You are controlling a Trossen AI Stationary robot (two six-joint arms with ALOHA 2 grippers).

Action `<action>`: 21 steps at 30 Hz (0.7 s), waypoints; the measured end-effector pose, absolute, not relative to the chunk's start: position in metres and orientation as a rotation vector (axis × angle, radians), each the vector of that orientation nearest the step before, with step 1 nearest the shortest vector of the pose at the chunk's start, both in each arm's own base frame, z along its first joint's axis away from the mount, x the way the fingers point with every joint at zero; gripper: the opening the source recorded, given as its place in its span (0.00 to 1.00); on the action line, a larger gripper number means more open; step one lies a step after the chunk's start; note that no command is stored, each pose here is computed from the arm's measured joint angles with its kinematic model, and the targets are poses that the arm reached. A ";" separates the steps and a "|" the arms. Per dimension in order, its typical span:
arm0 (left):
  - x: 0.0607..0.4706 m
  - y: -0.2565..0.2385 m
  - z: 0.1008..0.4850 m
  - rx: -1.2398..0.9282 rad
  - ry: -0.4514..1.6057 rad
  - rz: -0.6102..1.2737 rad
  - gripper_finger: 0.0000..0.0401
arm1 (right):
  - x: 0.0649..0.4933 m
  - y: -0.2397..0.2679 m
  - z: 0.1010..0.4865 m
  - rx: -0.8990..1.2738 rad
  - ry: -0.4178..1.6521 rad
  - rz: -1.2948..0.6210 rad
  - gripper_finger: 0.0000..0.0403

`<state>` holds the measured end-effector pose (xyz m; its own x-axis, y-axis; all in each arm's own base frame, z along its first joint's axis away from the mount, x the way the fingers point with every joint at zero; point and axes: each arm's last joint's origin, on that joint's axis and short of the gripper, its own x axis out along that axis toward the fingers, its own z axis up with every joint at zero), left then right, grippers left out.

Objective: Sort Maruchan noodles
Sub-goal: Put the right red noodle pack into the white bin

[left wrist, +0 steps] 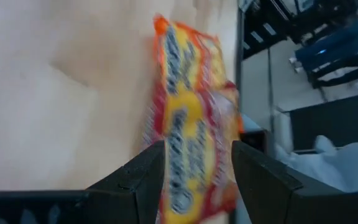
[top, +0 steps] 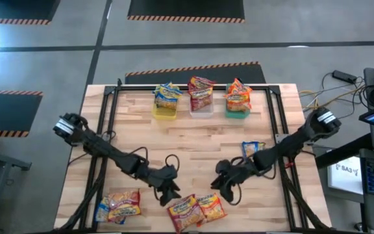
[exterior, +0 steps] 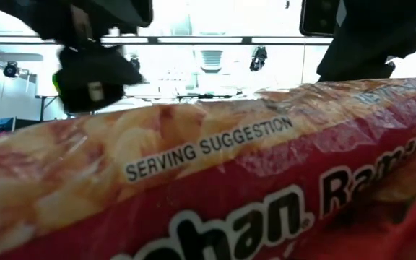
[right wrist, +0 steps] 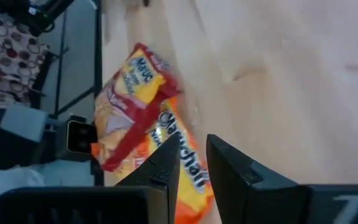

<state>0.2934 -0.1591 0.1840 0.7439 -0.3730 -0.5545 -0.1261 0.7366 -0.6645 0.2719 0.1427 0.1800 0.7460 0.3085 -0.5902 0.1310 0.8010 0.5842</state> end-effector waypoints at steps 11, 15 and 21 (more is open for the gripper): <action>0.267 -0.199 0.183 -0.861 0.716 -0.056 0.42 | 0.311 0.172 0.192 0.724 0.861 0.214 0.29; 0.264 -0.202 0.181 -0.887 0.716 -0.036 0.42 | 0.324 0.179 0.187 0.717 0.905 0.185 0.32; 0.272 -0.215 0.160 -0.864 0.813 -0.034 0.42 | 0.342 0.186 0.179 0.674 0.941 0.162 0.35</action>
